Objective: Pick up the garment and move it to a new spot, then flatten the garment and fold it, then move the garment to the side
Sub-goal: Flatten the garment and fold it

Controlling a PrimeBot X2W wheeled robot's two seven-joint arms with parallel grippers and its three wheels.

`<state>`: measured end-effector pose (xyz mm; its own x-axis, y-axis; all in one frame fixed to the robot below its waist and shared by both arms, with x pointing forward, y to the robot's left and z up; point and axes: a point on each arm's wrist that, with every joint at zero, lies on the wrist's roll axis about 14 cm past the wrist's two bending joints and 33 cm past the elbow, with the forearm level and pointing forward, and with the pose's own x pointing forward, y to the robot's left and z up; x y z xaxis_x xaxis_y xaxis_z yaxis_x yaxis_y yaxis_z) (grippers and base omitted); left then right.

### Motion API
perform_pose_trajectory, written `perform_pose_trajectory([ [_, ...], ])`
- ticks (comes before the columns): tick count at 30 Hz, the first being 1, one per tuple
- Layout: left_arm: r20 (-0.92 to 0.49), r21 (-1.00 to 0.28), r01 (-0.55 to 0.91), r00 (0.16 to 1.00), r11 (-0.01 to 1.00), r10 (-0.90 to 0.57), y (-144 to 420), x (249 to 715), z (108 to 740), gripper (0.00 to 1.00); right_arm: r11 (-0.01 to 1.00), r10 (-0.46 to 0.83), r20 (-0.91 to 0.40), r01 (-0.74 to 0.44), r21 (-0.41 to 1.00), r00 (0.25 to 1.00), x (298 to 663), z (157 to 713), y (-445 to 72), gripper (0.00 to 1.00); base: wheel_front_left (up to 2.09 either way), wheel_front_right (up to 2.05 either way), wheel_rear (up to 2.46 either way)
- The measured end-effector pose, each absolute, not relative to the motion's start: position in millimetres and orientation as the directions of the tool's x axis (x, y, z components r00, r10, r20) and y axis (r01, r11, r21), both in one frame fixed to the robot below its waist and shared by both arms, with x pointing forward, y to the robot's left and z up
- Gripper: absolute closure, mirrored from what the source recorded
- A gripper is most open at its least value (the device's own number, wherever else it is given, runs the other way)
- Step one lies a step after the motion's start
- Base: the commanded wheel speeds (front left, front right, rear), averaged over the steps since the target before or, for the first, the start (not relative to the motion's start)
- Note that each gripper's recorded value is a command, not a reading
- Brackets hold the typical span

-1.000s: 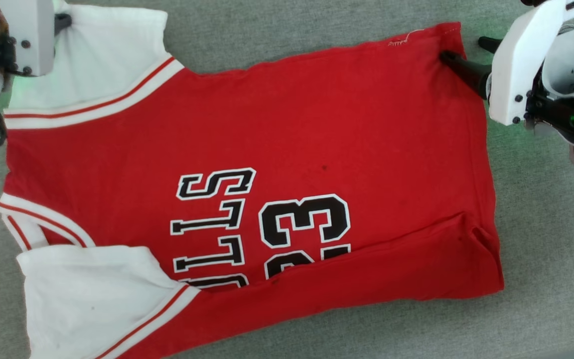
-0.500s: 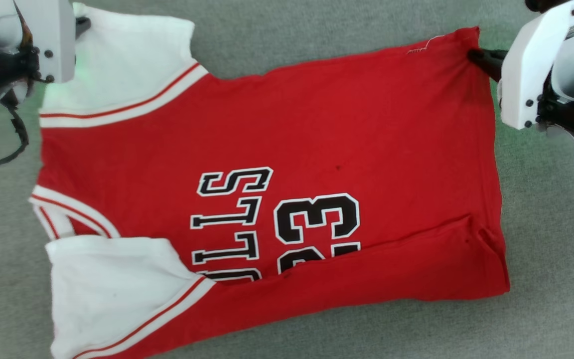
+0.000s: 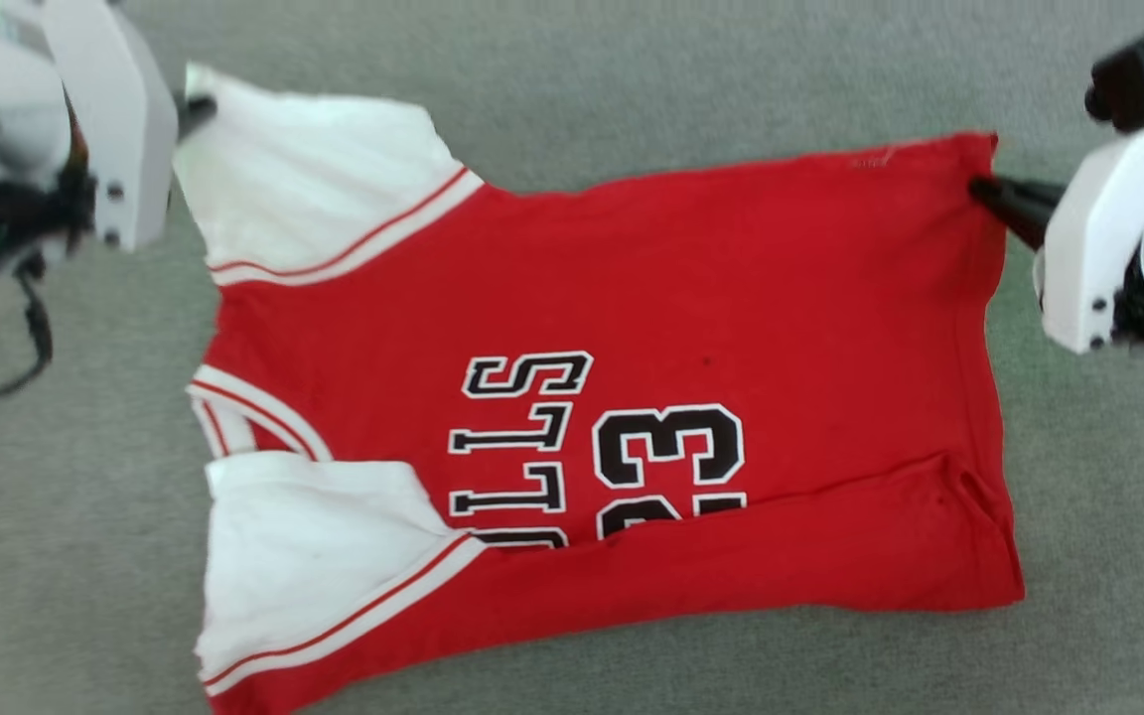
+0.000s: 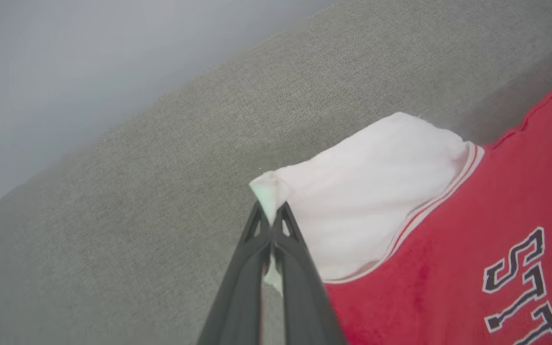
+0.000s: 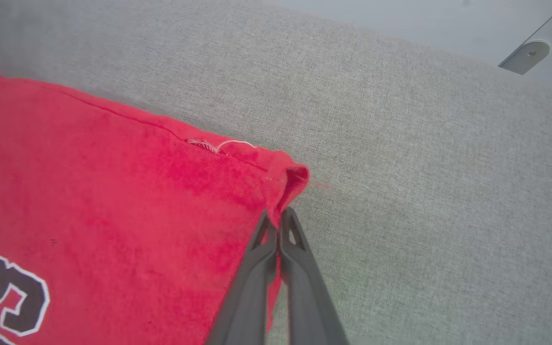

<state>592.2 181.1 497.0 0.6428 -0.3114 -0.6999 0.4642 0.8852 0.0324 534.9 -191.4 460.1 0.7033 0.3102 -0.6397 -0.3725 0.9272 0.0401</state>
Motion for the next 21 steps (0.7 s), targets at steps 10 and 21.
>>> perform_pose_trajectory([
  [10,-0.731,0.053,0.460,0.623,0.887,-0.279,196.8,506.5,511.3,1.00,0.905,0.360,-0.636,-0.422,0.059,0.682,494.5,466.2,-187.3,1.00,0.00,0.00,0.00],
  [21,-0.829,-0.063,0.441,0.477,0.895,-0.293,191.5,408.0,470.3,1.00,0.892,0.394,-0.736,-0.424,0.160,0.551,429.7,425.2,-183.3,1.00,0.00,0.00,0.00],
])
